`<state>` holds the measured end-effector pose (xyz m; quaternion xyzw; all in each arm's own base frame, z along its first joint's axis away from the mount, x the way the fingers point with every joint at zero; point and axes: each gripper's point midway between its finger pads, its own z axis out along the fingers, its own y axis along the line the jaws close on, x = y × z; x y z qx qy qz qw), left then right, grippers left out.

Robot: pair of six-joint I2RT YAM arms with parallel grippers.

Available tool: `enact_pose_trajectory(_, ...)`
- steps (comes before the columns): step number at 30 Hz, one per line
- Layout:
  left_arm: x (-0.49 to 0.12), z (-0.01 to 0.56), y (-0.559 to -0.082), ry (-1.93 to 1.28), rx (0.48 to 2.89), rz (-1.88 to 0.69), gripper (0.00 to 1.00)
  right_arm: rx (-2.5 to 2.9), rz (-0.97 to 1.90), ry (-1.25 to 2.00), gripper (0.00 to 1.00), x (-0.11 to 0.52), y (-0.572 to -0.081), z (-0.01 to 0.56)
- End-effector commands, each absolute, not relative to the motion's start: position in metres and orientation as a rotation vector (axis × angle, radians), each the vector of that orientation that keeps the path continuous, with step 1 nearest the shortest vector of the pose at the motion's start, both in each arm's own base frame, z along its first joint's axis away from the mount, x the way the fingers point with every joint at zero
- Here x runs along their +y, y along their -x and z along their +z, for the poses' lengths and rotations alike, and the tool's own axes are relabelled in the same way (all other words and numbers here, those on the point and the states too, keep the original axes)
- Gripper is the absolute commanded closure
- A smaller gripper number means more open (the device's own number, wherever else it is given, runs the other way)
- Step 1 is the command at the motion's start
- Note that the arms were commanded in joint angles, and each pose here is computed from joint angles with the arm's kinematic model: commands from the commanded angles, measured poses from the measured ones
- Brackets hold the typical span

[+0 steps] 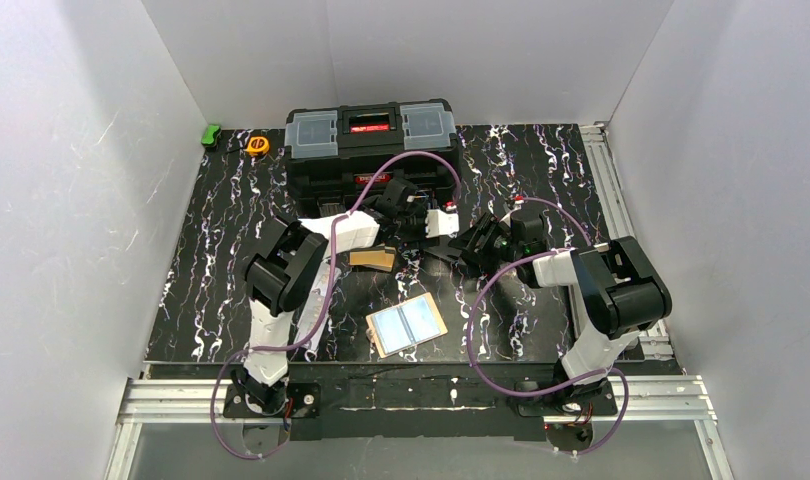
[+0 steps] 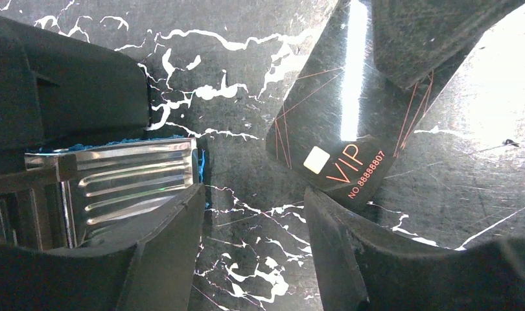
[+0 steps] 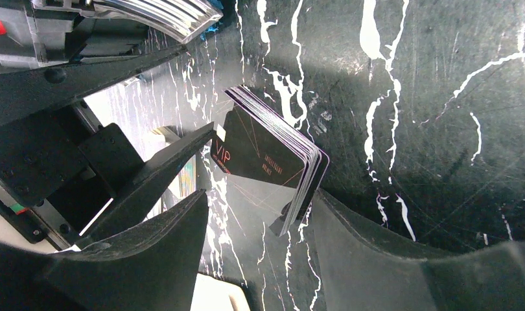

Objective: Put the credit cards into the card holder
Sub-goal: Pick up the credit card from the center of the board.

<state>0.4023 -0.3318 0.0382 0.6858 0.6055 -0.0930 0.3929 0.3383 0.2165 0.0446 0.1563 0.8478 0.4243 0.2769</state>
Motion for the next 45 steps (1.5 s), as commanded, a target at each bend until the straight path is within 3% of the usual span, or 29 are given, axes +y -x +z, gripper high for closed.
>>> enact_pose_trajectory(1,-0.338,0.051,-0.393,-1.748,1.498,-0.258,0.44,2.307,1.125,-0.430,0.33,0.215,-0.331,0.035)
enact_pose_trajectory(45,-0.352,0.092,-0.393,-1.685,1.473,-0.228,0.44,2.299,1.129,-0.444,0.36,0.207,-0.313,0.033)
